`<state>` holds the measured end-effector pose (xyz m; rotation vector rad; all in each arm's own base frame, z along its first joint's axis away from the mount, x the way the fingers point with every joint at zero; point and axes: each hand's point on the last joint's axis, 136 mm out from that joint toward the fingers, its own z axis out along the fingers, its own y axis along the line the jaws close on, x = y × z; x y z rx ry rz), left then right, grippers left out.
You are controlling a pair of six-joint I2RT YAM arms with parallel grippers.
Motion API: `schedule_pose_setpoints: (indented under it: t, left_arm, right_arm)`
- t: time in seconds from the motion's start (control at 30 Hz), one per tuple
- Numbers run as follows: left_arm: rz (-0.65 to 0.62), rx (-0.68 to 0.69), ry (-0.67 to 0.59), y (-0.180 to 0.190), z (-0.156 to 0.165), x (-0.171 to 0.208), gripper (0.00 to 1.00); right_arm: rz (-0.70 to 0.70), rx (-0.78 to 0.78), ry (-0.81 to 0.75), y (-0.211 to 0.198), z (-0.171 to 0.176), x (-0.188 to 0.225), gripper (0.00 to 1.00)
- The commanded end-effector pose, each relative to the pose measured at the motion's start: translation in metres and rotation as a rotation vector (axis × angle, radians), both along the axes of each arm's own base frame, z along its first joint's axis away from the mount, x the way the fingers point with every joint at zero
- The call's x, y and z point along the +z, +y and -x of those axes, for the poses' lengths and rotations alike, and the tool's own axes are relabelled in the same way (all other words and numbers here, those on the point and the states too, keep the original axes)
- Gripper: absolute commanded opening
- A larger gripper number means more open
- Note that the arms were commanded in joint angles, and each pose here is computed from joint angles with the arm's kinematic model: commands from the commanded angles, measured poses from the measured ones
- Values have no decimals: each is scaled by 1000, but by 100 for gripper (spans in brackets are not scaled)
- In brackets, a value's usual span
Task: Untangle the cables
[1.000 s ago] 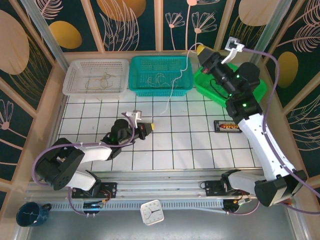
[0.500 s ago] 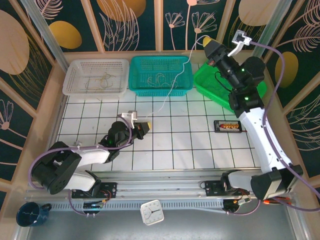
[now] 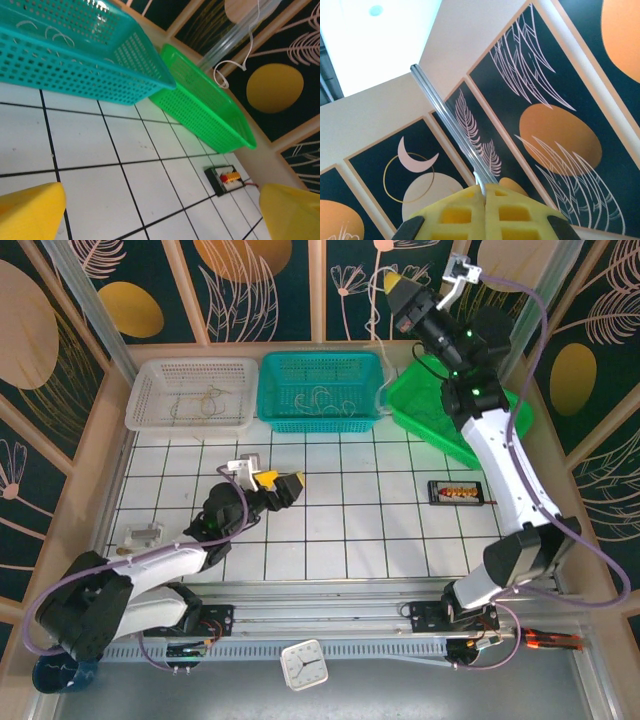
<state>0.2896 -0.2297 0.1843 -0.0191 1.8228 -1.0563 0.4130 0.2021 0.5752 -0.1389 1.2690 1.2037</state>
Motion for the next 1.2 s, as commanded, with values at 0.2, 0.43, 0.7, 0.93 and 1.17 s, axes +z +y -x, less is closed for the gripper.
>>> schedule_pose_setpoints:
  t: [0.2,0.43,0.7,0.93,1.17]
  left_arm:
    - [-8,117,14,29,6,0,99]
    - [14,156,11,43,14,4,99]
    - [53,183,8,54,22,10,99]
    - [57,197,-1,58,24,13,99]
    - [67,194,-7,54,19,18,99]
  right_arm:
    - [-8,38,-80,20,-46,18,0]
    - [-16,47,-45,35,-98,-7,0]
    - [11,45,111,56,-163,-120,0]
    - [68,81,271,76,-185,-216,0]
    - [190,52,411,79,-162,-281,99]
